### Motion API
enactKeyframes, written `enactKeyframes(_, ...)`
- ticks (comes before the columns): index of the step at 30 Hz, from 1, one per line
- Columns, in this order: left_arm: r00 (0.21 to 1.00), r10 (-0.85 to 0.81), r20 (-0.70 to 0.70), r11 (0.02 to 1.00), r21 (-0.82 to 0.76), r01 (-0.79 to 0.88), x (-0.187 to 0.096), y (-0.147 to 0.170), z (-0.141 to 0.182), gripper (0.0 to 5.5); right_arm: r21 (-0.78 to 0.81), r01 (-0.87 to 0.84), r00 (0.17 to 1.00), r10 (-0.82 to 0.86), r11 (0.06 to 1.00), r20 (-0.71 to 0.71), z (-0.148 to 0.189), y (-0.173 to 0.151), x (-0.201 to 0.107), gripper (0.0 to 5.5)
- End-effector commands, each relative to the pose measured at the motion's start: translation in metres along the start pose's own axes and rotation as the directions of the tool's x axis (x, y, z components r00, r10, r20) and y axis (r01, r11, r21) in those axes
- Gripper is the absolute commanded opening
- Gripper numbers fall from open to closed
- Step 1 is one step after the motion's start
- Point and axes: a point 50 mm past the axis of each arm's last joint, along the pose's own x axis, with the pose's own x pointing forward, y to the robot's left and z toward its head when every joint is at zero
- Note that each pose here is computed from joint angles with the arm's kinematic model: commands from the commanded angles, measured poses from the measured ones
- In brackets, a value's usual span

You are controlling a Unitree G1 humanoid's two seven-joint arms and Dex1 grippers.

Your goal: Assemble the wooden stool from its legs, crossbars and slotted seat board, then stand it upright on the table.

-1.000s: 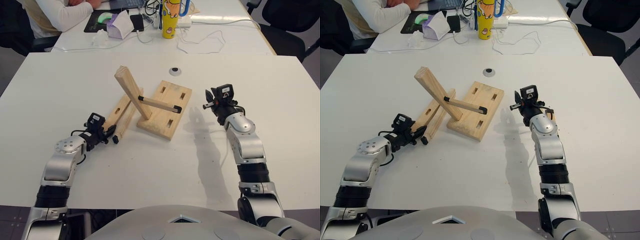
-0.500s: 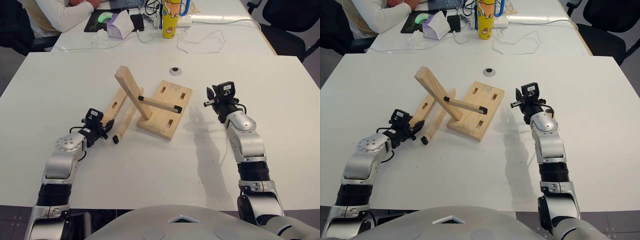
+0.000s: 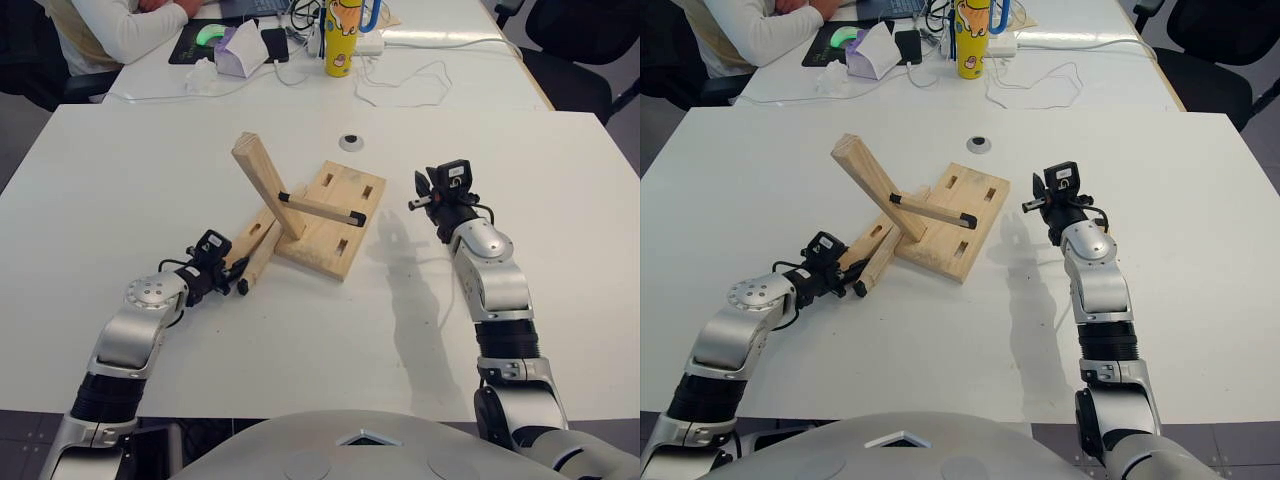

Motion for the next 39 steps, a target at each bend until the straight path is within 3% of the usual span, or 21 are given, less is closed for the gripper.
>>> enactKeyframes(1,0.995,0.097,0.034,0.995,0.008,-0.097,-0.002,0.014,0.010,2.04,-0.004,0.011,1.000,-0.011,1.000,0.017,0.005,-0.002,0.002,0.98)
enactKeyframes(6,0.985,0.146,0.095,0.989,0.009,-0.147,-0.004,0.018,0.023,2.04,-0.010,0.018,0.999,-0.018,1.000,0.028,0.008,-0.005,0.003,0.98)
enactKeyframes(9,0.951,0.232,0.204,0.972,-0.016,-0.233,-0.007,0.029,0.043,2.04,-0.016,0.048,0.996,-0.046,0.999,0.077,0.021,-0.014,0.007,0.98)
enactKeyframes(14,0.793,0.388,0.469,0.914,-0.088,-0.395,-0.026,0.051,0.096,2.04,0.086,0.043,0.964,-0.064,0.995,0.258,0.070,-0.025,0.014,0.98)
enactKeyframes(17,0.674,0.361,0.644,0.912,-0.092,-0.401,-0.043,0.046,0.130,2.04,0.241,-0.146,0.932,0.052,0.960,0.357,0.103,-0.017,0.014,0.98)
enactKeyframes(19,0.629,0.286,0.723,0.933,-0.061,-0.354,-0.051,0.036,0.149,2.04,0.353,-0.373,0.887,0.219,0.858,0.406,0.123,-0.004,0.008,0.98)
enactKeyframes(22,0.627,0.122,0.769,0.967,0.052,-0.251,-0.057,0.016,0.164,2.04,0.421,-0.669,0.732,0.444,0.613,0.516,0.151,0.014,-0.012,0.98)
enactKeyframes(26,0.642,-0.030,0.766,0.980,0.150,-0.133,-0.063,-0.001,0.172,2.04,0.454,-0.808,0.589,0.547,0.376,0.595,0.169,0.023,-0.029,1.24)
enactKeyframes(28,0.657,-0.081,0.750,0.979,0.183,-0.088,-0.063,-0.007,0.171,2.04,0.506,-0.813,0.574,0.537,0.287,0.618,0.172,0.024,-0.031,1.57)
enactKeyframes(33,0.683,-0.187,0.707,0.967,0.254,0.002,-0.064,-0.019,0.172,2.04,0.588,-0.781,0.599,0.520,0.212,0.608,0.175,0.026,-0.031,2.36)
enactKeyframes(39,0.701,-0.233,0.674,0.955,0.295,0.034,-0.064,-0.023,0.172,2.04,0.615,-0.765,0.613,0.509,0.190,0.604,0.178,0.027,-0.033,2.54)
